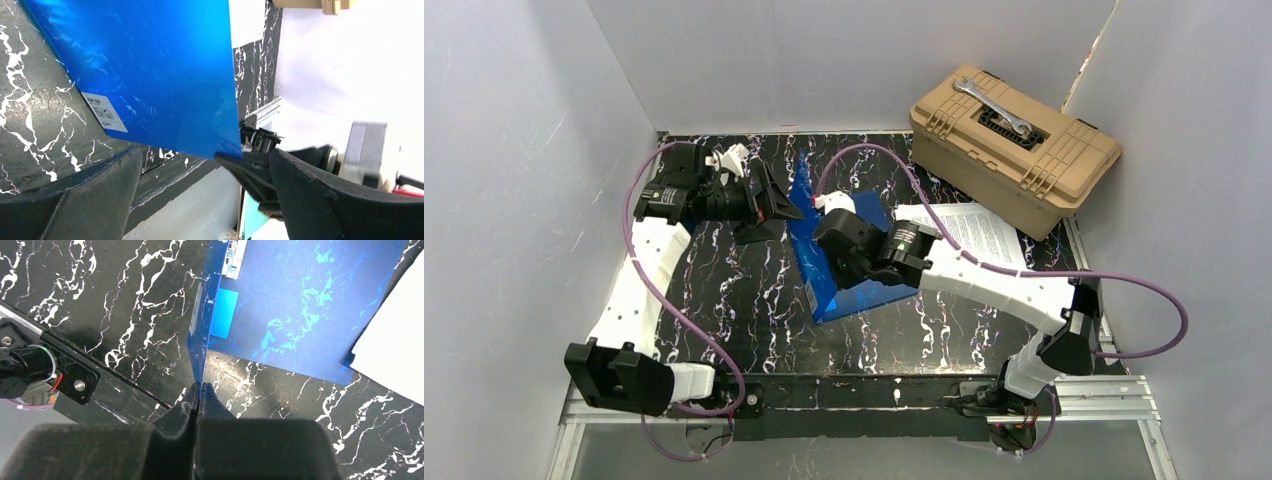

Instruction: Put the files into the folder

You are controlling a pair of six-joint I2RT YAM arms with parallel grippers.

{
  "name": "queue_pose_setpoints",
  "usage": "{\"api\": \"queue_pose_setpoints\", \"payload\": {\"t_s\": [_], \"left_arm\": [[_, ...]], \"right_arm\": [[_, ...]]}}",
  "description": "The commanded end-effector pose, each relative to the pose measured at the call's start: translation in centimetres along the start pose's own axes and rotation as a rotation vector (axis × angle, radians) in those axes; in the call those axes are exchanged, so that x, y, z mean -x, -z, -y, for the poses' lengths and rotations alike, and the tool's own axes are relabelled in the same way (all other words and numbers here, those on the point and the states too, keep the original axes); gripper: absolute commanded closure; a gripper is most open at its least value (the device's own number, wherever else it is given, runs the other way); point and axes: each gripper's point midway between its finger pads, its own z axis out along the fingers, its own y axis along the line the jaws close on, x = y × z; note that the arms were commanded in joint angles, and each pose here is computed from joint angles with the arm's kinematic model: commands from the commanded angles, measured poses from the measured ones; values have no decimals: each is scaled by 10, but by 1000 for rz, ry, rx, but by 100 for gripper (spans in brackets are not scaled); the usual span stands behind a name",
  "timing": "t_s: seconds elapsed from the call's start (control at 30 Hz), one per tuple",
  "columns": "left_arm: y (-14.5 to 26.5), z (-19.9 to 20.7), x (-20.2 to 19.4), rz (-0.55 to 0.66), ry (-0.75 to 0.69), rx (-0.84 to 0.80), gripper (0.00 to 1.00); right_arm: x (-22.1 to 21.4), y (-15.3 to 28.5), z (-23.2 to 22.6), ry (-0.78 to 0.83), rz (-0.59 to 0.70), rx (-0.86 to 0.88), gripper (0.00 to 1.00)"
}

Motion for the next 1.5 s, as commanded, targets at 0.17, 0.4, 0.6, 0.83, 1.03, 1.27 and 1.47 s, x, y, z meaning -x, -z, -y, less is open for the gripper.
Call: {"api": "queue_pose_setpoints", "payload": {"t_s": [0.17,0.4,0.6,0.83,1.03,1.27,1.47], "left_arm": [[-5,2,17,-23,68,57,2],[-13,-10,22,-30,76,128,2],[-18,-22,17,-63,74,178,17],[-18,-30,13,-81,70,215,52],[-19,-32,13,-89,67,227,72],[-22,-35,13,-105,65,228,100],[-22,-39,14,-109,49,248,100]], "right_arm": [[19,15,-9,68,83,-182,99],[26,19,-22,104,120,-241,99],[30,20,-33,122,156,-263,99],[36,22,-41,131,188,-270,99],[38,17,-56,132,198,-220,99],[43,23,-72,136,224,-134,99],[48,43,-85,128,266,2,64]]}}
